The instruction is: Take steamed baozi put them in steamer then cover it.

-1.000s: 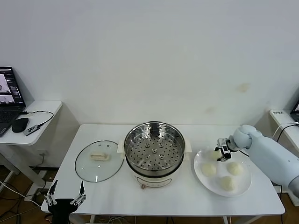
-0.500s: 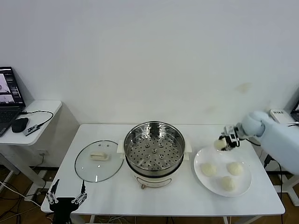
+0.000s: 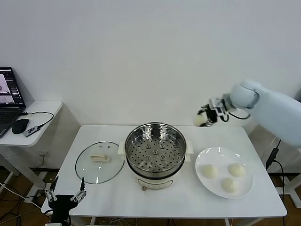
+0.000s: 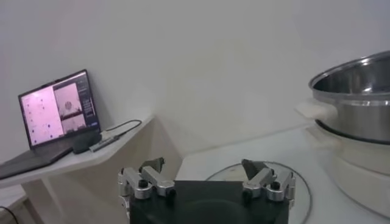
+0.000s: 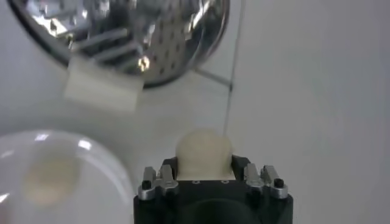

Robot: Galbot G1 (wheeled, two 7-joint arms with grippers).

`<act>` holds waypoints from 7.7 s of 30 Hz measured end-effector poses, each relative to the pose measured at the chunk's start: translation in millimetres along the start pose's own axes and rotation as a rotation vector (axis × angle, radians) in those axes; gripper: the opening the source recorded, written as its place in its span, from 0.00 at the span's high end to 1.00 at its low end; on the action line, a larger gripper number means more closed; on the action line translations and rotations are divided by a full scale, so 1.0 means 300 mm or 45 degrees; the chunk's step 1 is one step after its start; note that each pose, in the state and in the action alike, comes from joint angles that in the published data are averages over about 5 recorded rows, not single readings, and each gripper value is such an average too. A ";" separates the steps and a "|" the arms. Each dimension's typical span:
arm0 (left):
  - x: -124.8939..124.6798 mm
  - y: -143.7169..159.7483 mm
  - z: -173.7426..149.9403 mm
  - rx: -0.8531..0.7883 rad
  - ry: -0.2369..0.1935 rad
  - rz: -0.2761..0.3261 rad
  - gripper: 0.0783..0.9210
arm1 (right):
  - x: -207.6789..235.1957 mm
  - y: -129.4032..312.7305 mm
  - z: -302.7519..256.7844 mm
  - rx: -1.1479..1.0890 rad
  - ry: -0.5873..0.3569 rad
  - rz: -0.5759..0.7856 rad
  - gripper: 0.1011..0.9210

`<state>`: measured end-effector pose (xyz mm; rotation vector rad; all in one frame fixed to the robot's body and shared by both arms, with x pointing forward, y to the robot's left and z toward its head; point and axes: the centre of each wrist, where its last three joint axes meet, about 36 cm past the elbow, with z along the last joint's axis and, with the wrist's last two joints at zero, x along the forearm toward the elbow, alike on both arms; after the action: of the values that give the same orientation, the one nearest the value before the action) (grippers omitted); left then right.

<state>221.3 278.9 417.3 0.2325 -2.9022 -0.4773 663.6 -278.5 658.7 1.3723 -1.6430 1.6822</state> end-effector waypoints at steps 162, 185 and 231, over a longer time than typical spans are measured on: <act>-0.038 0.052 -0.024 -0.046 -0.029 0.001 0.12 | -0.329 0.569 0.211 -0.220 0.245 -0.383 0.50; -0.040 0.047 -0.074 -0.044 -0.089 0.025 0.12 | 0.106 0.108 -0.158 -0.106 0.077 -0.124 0.48; -0.063 0.062 -0.092 -0.021 -0.118 -0.024 0.12 | -0.499 0.043 -0.824 -0.115 0.007 -0.319 0.40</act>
<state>243.4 291.5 446.0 0.2417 -2.9873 -0.5291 630.3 -4.8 571.4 1.4597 -1.4566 1.4504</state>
